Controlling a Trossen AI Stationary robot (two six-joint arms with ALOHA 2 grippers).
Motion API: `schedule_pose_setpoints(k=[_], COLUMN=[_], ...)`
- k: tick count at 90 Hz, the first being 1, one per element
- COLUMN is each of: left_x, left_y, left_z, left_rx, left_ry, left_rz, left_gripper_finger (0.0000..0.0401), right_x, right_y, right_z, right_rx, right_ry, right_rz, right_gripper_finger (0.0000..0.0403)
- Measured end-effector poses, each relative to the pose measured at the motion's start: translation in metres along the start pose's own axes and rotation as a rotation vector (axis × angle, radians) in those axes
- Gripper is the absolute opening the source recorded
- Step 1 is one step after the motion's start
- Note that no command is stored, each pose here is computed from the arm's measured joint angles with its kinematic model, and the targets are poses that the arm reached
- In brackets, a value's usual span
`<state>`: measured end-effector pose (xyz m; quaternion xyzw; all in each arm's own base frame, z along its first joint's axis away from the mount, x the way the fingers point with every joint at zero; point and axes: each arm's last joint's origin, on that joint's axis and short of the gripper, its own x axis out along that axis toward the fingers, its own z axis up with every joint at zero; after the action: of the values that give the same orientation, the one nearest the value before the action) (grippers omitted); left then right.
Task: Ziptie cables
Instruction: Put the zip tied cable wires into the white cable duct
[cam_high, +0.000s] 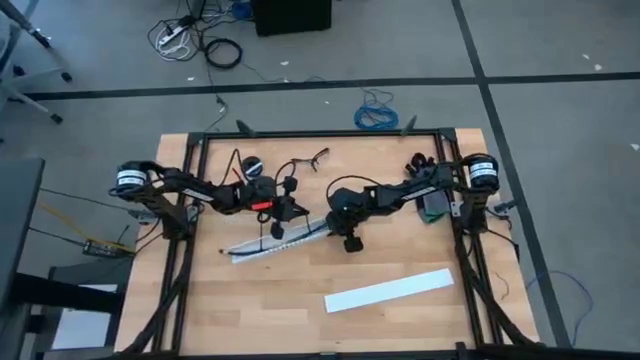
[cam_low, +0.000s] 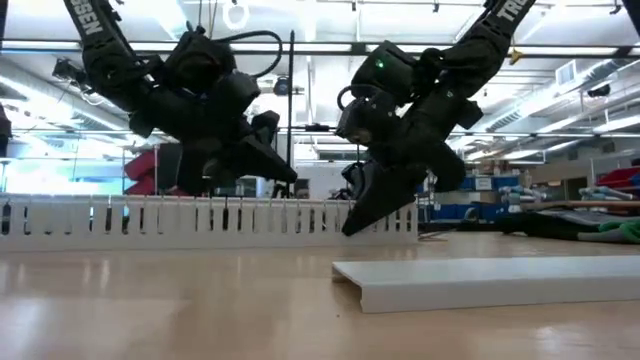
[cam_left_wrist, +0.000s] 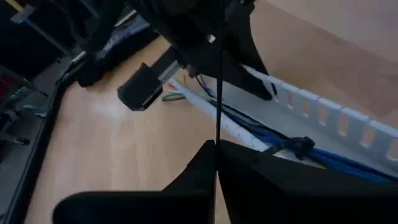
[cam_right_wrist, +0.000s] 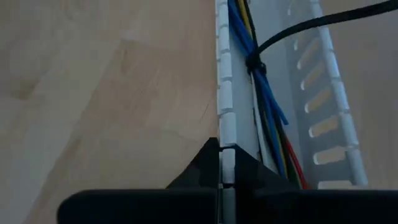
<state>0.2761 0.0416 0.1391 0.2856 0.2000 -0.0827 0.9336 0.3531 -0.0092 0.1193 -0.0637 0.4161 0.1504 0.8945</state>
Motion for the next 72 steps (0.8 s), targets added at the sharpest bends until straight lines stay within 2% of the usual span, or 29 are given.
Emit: schedule_pose_setpoints(k=[36,49,72], left_x=[0.0051,0.0066,0.0077], left_y=[-0.0031,-0.003,-0.0035], left_z=[-0.003,-0.0033,-0.0055], left_rx=[-0.035,-0.033,-0.038], left_ry=[-0.02,-0.032,-0.023], left_rz=[-0.026,-0.016,-0.018], left_gripper_finger=[0.0,0.0,0.0], right_x=[0.0004,0.0006,0.0018], right_y=[-0.0004,-0.0006,0.0036], right_z=[0.0018,0.0026,0.0037], right_rx=[-0.003,0.045,0.001], right_ry=[-0.023,-0.037,-0.037], right_rz=[-0.009,-0.004,0.006], right_gripper_finger=[0.0,0.0003,0.0003])
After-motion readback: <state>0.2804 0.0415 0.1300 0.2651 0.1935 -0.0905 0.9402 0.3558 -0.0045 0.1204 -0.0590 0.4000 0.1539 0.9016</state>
